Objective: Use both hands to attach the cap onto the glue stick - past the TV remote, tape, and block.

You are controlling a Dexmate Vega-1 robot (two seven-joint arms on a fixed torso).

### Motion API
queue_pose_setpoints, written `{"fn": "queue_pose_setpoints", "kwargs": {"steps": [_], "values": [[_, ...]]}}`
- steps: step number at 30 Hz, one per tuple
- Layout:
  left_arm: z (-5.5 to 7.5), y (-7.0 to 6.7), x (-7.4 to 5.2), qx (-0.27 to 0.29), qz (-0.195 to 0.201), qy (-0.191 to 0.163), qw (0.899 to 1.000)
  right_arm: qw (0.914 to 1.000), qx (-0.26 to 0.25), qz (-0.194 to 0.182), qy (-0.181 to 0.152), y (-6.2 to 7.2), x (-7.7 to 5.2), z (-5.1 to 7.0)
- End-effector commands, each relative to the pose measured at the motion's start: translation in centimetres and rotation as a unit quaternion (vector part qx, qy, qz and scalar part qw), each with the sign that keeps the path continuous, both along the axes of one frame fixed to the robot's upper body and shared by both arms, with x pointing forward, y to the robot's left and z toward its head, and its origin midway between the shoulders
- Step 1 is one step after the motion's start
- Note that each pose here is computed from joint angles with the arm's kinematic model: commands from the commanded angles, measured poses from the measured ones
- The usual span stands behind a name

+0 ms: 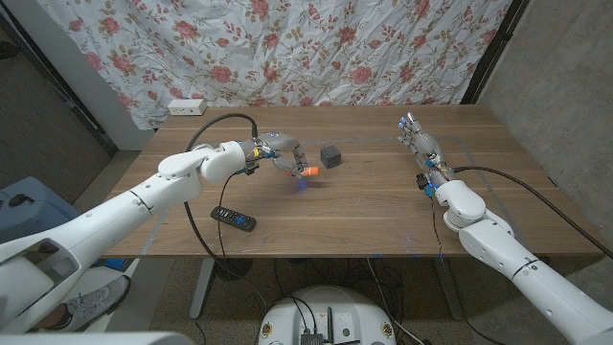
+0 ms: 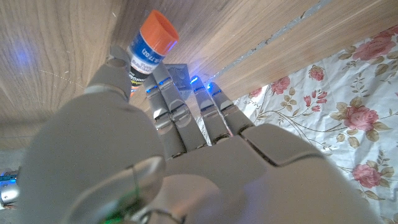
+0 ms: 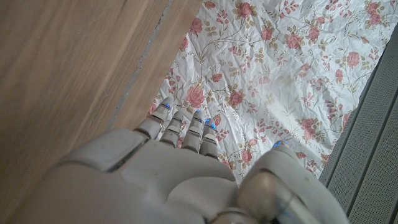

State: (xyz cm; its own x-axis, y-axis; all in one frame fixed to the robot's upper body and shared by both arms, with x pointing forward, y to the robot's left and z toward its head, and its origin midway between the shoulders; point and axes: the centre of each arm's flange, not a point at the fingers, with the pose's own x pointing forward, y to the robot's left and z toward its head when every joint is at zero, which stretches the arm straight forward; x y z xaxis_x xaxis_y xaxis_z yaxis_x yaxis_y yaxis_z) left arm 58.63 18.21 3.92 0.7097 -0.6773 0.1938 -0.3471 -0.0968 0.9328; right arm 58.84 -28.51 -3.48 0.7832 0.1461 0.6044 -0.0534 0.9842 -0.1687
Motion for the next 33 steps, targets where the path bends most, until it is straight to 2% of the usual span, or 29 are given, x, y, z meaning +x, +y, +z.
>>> {"fn": "queue_pose_setpoints", "kwargs": {"steps": [1, 8, 33], "values": [[-0.8, -0.2, 0.2, 0.055, 0.011, -0.014, 0.998, 0.9997, 0.023, 0.007, 0.007, 0.2, 0.4, -1.3], [-1.4, -0.6, 0.1, 0.084, 0.018, -0.027, 0.996, 0.9994, 0.034, 0.007, 0.008, 0.3, 0.6, -1.8], [-3.8, -0.7, 0.3, 0.088, 0.054, -0.049, 0.993, 0.9985, 0.051, 0.011, 0.014, 0.8, 1.2, -2.7]]}}
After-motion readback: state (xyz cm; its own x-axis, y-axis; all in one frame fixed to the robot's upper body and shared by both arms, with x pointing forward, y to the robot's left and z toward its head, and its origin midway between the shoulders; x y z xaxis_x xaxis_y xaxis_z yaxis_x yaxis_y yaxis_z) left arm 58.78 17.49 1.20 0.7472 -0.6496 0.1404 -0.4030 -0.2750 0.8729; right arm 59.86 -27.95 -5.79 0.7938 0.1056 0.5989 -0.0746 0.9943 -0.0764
